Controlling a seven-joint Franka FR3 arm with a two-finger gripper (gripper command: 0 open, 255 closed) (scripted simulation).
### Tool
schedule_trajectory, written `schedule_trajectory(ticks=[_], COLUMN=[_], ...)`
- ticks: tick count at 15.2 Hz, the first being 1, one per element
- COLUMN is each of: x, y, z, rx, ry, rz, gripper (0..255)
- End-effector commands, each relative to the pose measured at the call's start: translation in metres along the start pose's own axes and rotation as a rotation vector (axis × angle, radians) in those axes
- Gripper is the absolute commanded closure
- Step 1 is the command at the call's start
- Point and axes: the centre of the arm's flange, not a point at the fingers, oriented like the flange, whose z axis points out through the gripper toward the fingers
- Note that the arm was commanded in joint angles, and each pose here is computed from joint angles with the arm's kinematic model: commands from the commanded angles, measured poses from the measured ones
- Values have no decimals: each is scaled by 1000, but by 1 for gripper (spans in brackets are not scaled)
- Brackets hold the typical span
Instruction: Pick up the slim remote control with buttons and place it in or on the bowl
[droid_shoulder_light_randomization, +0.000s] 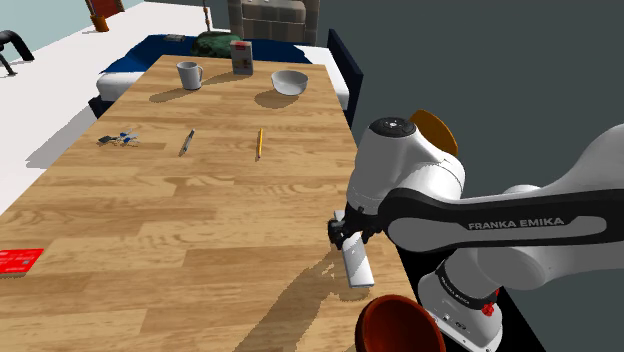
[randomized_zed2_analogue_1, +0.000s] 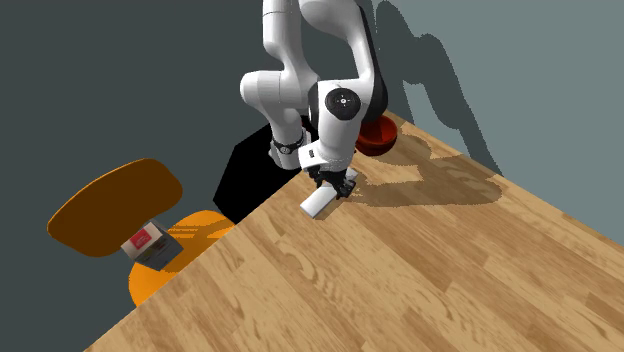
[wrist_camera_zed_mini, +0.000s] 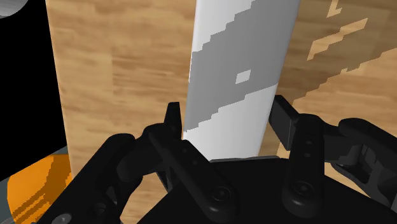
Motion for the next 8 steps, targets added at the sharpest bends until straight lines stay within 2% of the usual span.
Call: schedule_trajectory(ticks=[1,4,8], x=[0,0,0], y=[0,0,0], z=[0,0,-21], rx=[0,0,0], ry=[0,0,0], rz=[0,0,0], gripper=[255,255,255])
